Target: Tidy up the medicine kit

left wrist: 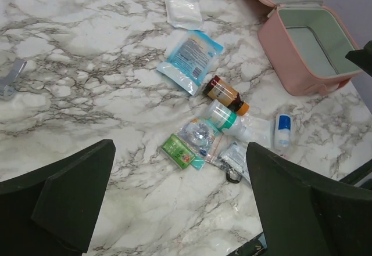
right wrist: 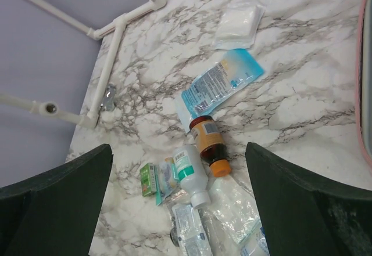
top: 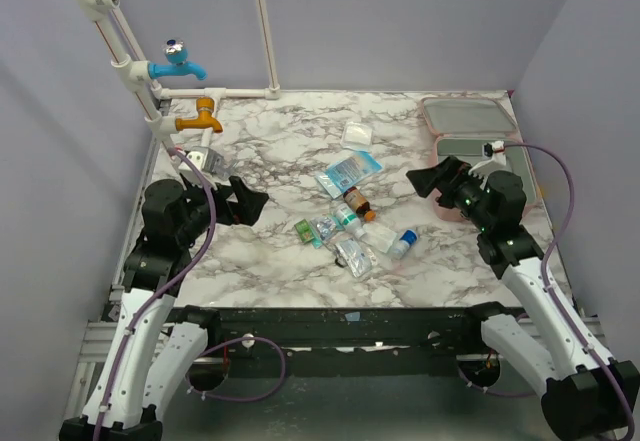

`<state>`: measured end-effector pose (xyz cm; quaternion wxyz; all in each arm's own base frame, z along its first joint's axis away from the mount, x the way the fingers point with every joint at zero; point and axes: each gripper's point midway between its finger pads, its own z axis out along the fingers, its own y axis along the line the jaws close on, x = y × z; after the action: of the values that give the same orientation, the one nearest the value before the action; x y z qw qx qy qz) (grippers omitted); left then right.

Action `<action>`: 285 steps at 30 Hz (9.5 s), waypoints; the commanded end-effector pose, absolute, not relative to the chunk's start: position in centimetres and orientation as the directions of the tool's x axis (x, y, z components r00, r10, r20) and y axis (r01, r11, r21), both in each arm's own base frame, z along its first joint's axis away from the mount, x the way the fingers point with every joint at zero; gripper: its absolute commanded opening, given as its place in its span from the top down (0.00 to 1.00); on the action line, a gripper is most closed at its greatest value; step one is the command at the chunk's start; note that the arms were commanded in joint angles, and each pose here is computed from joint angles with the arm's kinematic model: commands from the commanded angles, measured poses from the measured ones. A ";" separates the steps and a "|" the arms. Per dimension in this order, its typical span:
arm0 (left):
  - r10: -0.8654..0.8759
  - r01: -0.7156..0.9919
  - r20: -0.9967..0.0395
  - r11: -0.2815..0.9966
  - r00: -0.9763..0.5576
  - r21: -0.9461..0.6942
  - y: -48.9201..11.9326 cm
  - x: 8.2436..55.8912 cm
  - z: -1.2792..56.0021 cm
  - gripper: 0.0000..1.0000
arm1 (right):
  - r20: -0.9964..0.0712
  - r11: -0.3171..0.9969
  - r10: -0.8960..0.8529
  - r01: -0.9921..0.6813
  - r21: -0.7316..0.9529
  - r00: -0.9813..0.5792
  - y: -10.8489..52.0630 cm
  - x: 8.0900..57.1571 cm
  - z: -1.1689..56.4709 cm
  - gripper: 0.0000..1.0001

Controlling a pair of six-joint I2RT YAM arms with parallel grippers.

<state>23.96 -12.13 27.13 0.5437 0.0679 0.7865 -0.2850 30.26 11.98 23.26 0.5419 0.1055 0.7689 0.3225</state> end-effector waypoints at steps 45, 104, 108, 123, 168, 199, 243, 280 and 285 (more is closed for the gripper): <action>-0.269 0.122 -0.892 0.935 -0.364 -0.332 -7.4 24.0 26.3 0.01 | -0.598 0.954 -0.129 -0.263 0.141 -0.791 22.4 36.3 9.0 0.15; -0.205 0.179 -0.895 0.939 -0.396 -0.294 -9.3 23.2 25.6 0.02 | -0.679 0.976 -0.207 -0.101 -0.192 -0.704 16.6 40.8 14.4 0.84; -0.200 0.200 -0.898 0.934 -0.392 -0.295 -9.7 22.9 25.8 0.02 | -0.696 0.977 -0.161 -0.012 -0.214 -0.700 13.2 42.0 15.5 0.85; -0.186 0.245 -0.903 0.924 -0.387 -0.295 -10.6 22.2 26.0 0.01 | -0.745 0.923 0.016 0.297 -0.246 -0.667 1.2 45.7 18.1 0.85; -0.170 0.218 -0.912 0.939 -0.374 -0.265 -10.0 22.1 26.1 0.01 | -0.504 0.989 0.147 0.141 0.049 -0.851 6.3 46.7 3.0 0.88; -0.173 0.185 -0.909 0.948 -0.379 -0.258 -9.4 22.6 25.7 0.02 | -0.571 0.913 0.408 0.329 0.242 -0.712 11.7 51.6 3.8 0.54; -0.194 0.170 -0.910 0.948 -0.367 -0.270 -8.9 22.6 26.0 0.01 | -0.602 0.979 0.177 0.077 0.189 -0.778 18.7 45.4 8.1 0.44; -0.208 0.155 -0.909 0.948 -0.362 -0.279 -8.4 22.8 26.1 0.01 | -0.504 0.964 -0.222 -0.267 0.018 -0.835 20.6 37.6 5.7 0.87; -0.210 0.156 -0.908 0.947 -0.362 -0.282 -8.4 22.8 26.1 0.02 | -0.596 0.982 -0.164 -0.185 -0.027 -0.786 19.9 39.9 10.0 0.58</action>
<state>23.06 -8.26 25.25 0.5588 -0.0222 0.8148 -0.1531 39.75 20.34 7.04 0.2939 -0.0982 0.9502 0.0338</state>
